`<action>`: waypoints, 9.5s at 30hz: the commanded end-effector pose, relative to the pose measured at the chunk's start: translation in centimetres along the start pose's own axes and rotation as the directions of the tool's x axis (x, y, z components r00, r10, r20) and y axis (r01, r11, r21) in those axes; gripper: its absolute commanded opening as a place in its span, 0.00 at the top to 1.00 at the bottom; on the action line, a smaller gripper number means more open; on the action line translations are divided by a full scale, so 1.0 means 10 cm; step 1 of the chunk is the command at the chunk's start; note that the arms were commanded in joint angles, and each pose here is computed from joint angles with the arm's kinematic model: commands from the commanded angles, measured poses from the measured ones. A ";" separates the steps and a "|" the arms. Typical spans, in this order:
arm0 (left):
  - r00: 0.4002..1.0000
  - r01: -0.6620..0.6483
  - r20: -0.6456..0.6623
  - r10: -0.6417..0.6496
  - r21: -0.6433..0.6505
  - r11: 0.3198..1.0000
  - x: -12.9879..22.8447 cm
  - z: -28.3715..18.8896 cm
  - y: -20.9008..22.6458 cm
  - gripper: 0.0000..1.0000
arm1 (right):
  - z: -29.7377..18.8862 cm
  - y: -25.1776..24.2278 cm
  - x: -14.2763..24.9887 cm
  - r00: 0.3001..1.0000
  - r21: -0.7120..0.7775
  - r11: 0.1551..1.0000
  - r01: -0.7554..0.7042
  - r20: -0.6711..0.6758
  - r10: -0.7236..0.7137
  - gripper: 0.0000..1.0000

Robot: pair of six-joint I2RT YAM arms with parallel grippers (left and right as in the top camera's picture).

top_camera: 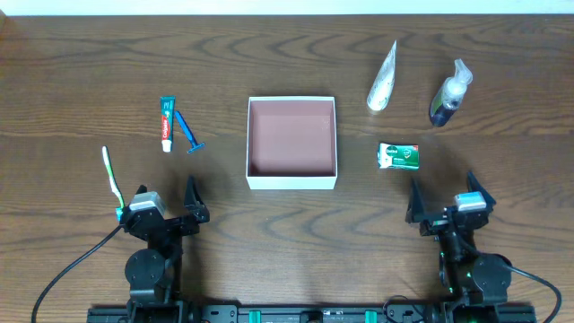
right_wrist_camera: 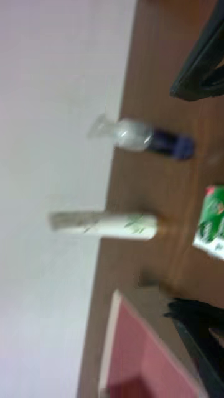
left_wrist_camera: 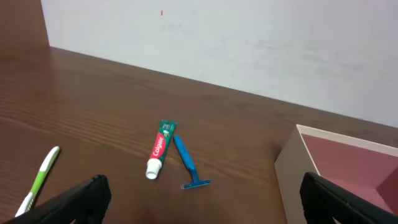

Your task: Pack container

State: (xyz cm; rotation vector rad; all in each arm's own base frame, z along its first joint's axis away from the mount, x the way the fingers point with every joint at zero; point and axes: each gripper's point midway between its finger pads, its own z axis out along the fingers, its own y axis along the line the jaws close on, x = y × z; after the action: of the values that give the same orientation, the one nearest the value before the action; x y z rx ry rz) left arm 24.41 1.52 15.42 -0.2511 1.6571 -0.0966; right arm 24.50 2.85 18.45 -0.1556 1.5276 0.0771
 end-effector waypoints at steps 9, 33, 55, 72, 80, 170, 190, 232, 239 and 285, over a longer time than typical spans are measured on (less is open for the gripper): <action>0.999 -0.018 -0.051 0.017 -0.021 1.000 0.18 0.01 0.06 0.02 | 0.26 0.19 -0.76 0.998 -0.159 0.987 -0.021 -0.062 0.011 0.01; 0.999 -0.018 -0.051 0.017 -0.021 1.000 0.18 0.01 0.06 0.02 | 2.24 0.36 -1.29 0.887 -0.322 0.905 -0.277 -0.449 0.112 0.01; 0.999 -0.018 -0.051 0.017 -0.021 1.000 0.18 0.01 0.06 0.02 | 2.38 0.41 -0.73 0.585 -0.103 0.978 -0.179 -0.811 0.022 0.01; 0.999 -0.018 -0.051 0.017 -0.021 1.000 0.18 0.01 0.06 0.02 | 2.66 0.33 0.11 0.448 0.184 0.970 -0.156 -0.863 0.236 0.24; 0.999 -0.018 -0.051 0.017 -0.021 1.000 0.18 0.01 0.06 0.02 | 2.63 0.29 0.12 0.445 0.206 0.971 -0.117 -0.864 0.237 0.39; 0.998 -0.018 -0.055 0.017 -0.022 1.000 0.18 0.01 0.06 0.02 | 2.24 2.69 -0.42 0.635 -0.024 0.984 -0.178 -0.767 0.096 0.98; 0.998 -0.018 -0.055 0.017 -0.022 1.000 0.18 0.01 0.06 0.02 | 2.36 2.74 -0.29 0.650 -0.021 0.987 -0.160 -0.754 0.089 0.99; 0.998 -0.018 -0.055 0.017 -0.022 1.000 0.18 0.01 0.06 0.02 | 2.41 3.05 -0.31 0.666 -0.117 0.979 -0.165 -0.746 0.023 0.29; 0.998 -0.018 -0.055 0.017 -0.021 1.000 0.18 0.01 0.06 0.02 | 2.37 3.02 -0.29 0.650 -0.112 0.982 -0.151 -0.760 0.013 0.59; 0.998 -0.018 -0.055 0.017 -0.022 1.000 0.18 0.01 0.06 0.02 | 2.36 2.87 -0.26 0.610 0.129 0.961 -0.245 -0.750 0.256 0.99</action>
State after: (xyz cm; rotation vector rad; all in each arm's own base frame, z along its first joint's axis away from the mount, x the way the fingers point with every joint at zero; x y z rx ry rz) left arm 24.41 1.51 15.40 -0.2509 1.6579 -0.0968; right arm 43.09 34.68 19.61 0.0149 2.4429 0.2492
